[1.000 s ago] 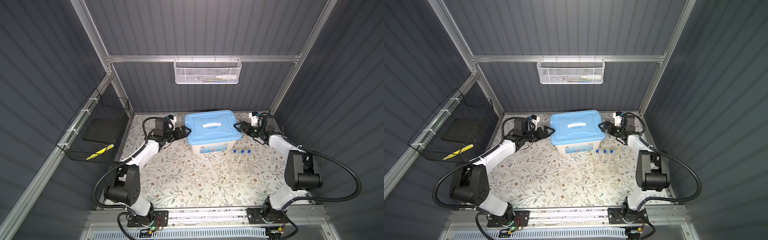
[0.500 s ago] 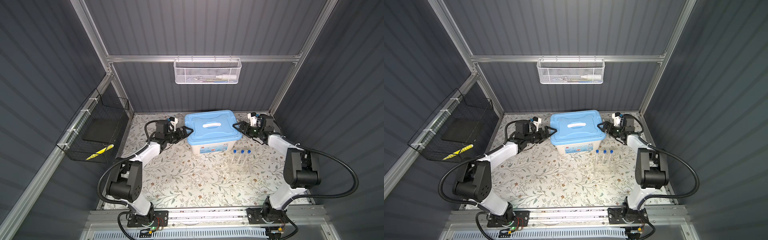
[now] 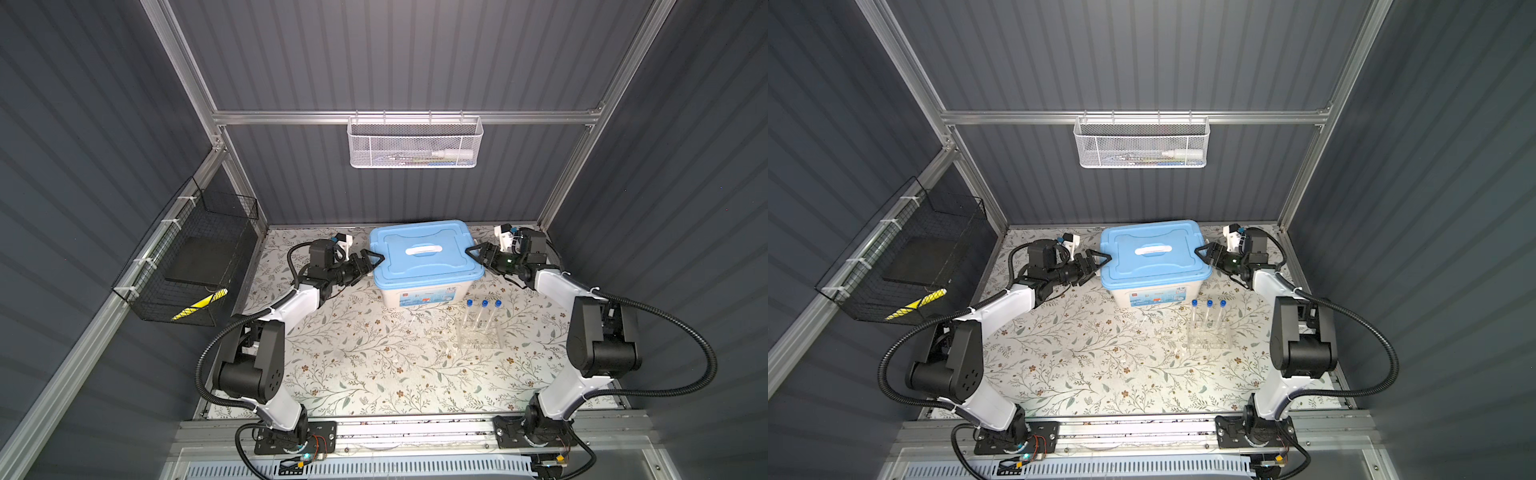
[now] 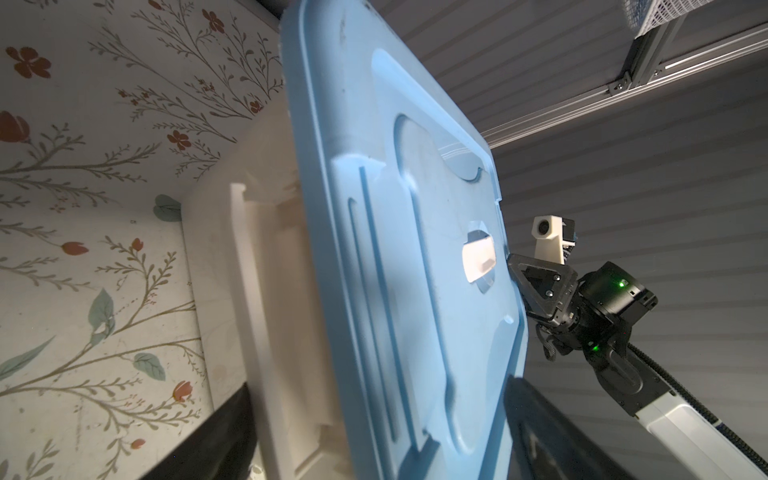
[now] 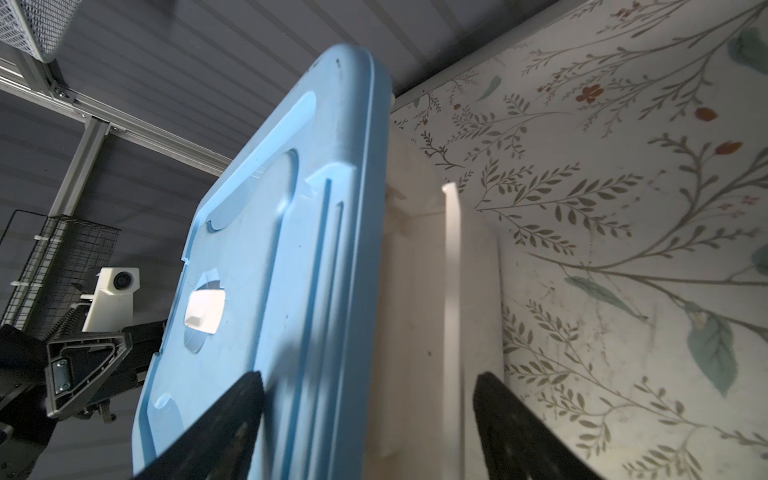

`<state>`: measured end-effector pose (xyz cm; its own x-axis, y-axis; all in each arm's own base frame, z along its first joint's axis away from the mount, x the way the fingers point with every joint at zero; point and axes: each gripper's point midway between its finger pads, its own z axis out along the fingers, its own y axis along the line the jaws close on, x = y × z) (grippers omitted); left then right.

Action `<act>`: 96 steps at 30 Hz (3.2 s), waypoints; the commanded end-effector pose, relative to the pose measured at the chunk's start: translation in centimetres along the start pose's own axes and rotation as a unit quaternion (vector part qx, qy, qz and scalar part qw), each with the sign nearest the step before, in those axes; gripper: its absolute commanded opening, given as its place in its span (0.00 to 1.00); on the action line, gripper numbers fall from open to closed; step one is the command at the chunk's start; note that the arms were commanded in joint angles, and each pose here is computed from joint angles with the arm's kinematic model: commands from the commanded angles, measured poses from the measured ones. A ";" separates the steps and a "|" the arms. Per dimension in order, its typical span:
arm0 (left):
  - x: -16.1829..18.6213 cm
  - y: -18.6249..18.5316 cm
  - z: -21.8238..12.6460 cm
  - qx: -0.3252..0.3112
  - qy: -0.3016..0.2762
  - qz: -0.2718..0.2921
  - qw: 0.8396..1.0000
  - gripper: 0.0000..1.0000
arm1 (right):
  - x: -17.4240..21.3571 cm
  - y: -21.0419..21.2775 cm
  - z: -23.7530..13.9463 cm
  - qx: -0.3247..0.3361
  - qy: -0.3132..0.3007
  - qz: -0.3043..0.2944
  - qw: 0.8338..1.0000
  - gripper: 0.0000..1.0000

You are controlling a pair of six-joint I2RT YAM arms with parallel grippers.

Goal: Organize the chemistry lab equipment

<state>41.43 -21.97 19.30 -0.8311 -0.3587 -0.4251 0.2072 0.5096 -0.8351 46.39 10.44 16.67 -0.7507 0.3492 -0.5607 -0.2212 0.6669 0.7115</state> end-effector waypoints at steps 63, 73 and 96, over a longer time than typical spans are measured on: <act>-1.2 -4.1 -1.3 -0.057 -0.014 0.107 0.992 0.77 | -1.6 7.1 -1.3 0.129 -0.006 -0.182 0.975 0.77; -0.9 -4.5 -0.1 -0.046 -0.005 0.107 0.993 0.77 | -1.2 8.2 -1.3 0.105 0.004 -0.183 0.978 0.74; -2.2 -4.1 -2.6 -0.086 -0.040 0.119 0.988 0.80 | -1.6 8.0 -1.6 0.105 -0.003 -0.173 0.979 0.74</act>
<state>41.30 -22.39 23.37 -0.7510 -0.2613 -0.6064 0.2943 0.6897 -0.6616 45.04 13.15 21.00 -0.6904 0.0687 -0.7202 -0.2716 0.8980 0.3461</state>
